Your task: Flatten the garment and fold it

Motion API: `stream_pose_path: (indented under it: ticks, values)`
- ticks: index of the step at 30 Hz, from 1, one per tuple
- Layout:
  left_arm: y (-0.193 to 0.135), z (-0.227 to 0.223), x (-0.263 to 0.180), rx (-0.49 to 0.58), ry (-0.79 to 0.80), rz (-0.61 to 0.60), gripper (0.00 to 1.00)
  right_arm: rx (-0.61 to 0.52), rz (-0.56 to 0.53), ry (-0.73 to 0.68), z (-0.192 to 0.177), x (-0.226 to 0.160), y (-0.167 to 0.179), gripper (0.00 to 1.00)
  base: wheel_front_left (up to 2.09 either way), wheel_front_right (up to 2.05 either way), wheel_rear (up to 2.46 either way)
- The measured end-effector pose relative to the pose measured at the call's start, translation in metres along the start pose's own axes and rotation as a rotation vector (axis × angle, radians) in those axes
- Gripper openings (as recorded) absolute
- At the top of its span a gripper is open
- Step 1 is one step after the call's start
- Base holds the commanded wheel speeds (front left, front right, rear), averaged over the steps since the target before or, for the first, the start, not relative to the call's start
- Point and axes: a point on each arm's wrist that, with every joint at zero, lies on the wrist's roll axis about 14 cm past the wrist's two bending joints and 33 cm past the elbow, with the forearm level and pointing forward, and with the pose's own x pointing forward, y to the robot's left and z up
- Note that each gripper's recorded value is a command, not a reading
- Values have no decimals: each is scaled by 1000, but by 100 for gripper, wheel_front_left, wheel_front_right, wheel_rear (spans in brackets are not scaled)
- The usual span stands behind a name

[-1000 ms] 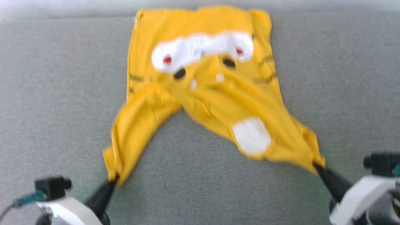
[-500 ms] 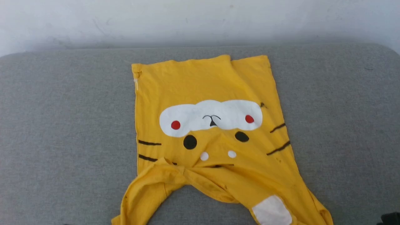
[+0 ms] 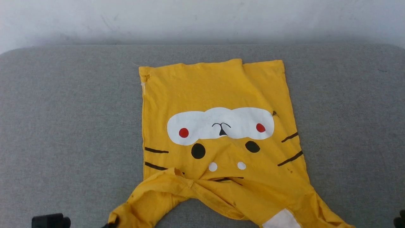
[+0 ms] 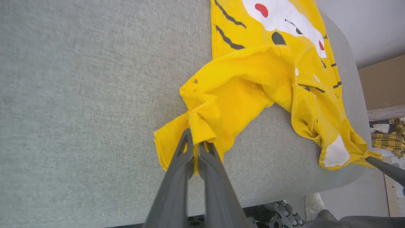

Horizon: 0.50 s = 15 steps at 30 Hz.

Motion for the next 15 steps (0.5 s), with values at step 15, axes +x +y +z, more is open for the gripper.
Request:
stream_pose_path:
  ticks: [15]
  values:
    - [-44,68,23,116,-219,-163,0,-197,64,-3,15,71,36,4,0,0,0]
